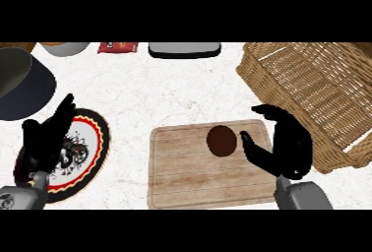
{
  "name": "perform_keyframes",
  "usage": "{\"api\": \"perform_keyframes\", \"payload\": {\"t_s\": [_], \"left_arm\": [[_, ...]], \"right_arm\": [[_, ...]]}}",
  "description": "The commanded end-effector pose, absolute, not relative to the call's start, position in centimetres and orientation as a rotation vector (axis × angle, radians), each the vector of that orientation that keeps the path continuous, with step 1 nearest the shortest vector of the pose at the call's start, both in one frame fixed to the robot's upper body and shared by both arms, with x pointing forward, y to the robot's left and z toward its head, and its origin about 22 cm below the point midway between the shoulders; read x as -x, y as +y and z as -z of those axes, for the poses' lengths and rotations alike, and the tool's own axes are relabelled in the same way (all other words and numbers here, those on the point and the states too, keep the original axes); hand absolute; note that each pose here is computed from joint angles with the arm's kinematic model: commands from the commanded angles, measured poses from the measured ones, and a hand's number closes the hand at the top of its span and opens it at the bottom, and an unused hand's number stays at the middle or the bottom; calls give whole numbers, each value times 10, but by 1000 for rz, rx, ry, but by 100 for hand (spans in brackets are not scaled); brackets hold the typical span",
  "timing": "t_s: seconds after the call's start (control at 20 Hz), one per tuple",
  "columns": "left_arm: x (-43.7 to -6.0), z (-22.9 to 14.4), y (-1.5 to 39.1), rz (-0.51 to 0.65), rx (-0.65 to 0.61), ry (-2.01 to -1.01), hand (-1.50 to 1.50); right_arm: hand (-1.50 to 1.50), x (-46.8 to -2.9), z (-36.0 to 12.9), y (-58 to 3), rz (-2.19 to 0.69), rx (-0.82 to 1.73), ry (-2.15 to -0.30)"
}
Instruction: Pick the cupcake from the cutting board and place it in the basket
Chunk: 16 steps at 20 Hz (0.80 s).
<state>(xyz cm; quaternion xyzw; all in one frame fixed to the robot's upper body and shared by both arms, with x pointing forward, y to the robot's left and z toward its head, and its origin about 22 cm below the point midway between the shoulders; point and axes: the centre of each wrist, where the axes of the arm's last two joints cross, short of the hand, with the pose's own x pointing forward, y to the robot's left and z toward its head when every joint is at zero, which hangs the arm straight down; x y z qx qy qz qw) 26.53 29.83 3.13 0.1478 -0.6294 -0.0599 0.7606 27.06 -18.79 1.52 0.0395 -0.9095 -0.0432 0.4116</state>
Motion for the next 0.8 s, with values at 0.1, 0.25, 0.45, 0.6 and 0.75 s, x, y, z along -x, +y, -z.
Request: {"api": "perform_keyframes", "payload": {"t_s": [0.1, 0.25, 0.45, 0.6, 0.75], "left_arm": [[-280, -29, 279, 194, -286, -1353, 0], [-278, -26, 285, 169, -303, -1345, 0], [-276, -29, 287, 170, -304, -1341, 0], [-279, -32, 291, 186, -322, -1341, 0], [-282, -39, 290, 182, -326, -1368, 0]], "right_arm": [[-150, -250, -9, -139, 180, 352, -2340], [-150, -240, 15, -175, 54, 624, -2103], [-150, -213, 29, -232, -221, 797, -1897], [-150, -192, 36, -249, -461, 752, -1730], [-150, -169, 32, -252, -619, 640, -1568]]}}
